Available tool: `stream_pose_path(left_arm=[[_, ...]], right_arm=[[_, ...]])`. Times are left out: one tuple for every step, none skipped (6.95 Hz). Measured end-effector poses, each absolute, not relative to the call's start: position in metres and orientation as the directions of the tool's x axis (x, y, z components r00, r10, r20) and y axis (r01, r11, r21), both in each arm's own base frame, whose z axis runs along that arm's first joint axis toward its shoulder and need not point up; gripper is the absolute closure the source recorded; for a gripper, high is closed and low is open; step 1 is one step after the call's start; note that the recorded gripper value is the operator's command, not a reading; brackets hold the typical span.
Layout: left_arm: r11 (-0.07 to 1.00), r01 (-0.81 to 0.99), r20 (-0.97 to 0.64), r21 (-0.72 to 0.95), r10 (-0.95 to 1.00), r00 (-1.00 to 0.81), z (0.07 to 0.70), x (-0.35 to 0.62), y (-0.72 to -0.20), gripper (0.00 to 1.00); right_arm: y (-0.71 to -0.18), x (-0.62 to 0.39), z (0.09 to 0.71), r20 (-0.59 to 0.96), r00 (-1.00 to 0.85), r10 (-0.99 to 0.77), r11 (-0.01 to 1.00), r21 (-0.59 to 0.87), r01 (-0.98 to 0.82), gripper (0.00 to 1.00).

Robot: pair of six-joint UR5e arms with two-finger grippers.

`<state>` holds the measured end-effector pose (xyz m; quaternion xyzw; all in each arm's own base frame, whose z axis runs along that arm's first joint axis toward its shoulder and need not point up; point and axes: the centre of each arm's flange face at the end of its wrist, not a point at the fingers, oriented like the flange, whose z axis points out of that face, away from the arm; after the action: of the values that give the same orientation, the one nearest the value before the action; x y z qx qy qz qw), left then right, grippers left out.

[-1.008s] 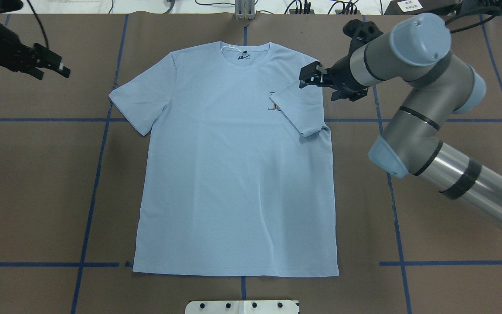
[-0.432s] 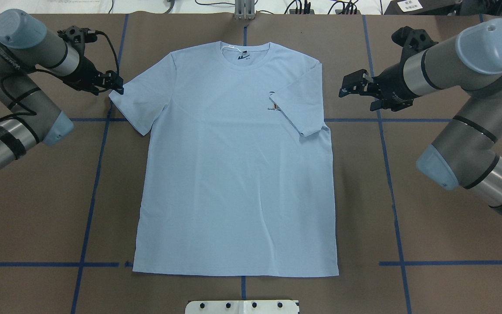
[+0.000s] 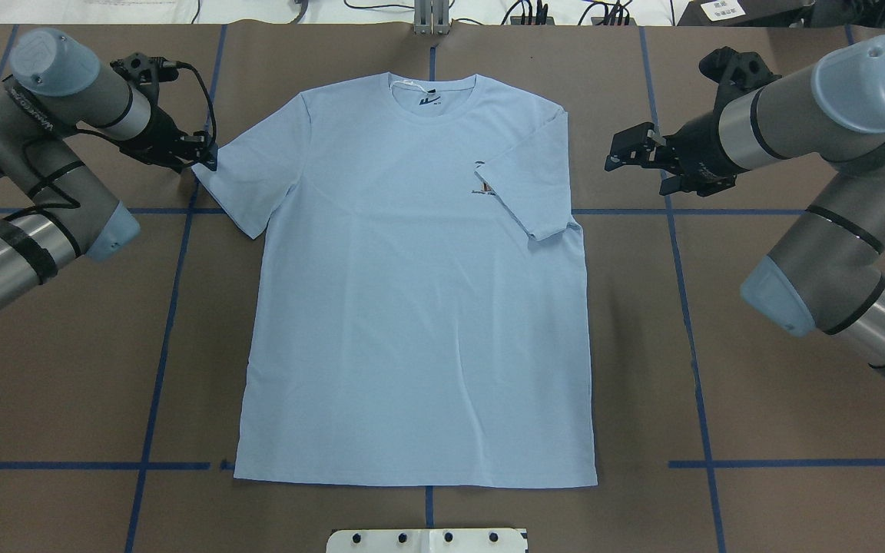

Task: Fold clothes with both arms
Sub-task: 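Release and lift the right gripper while the left gripper grasps the other sleeve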

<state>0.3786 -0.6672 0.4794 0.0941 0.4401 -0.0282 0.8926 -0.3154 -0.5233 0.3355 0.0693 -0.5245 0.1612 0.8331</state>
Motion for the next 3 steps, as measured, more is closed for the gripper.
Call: stream_pose_path(left_arm=[[0.98, 0.137, -0.796, 0.144, 0.033, 0.604, 0.47, 0.382, -0.67, 1.0], [0.979, 0.144, -0.803, 0.141, 0.028, 0.595, 0.462, 0.383, -0.672, 1.0], [0.979, 0.153, -0.811, 0.137, 0.022, 0.584, 0.453, 0.385, -0.673, 1.0]], right_arm=[[-0.525, -0.315, 0.338, 0.894, 0.402, 0.199, 0.934, -0.049, -0.353, 0.0], [-0.526, -0.316, 0.34, 0.89, 0.407, 0.202, 0.931, -0.046, -0.362, 0.0], [-0.527, -0.317, 0.343, 0.887, 0.413, 0.206, 0.928, -0.044, -0.37, 0.0]])
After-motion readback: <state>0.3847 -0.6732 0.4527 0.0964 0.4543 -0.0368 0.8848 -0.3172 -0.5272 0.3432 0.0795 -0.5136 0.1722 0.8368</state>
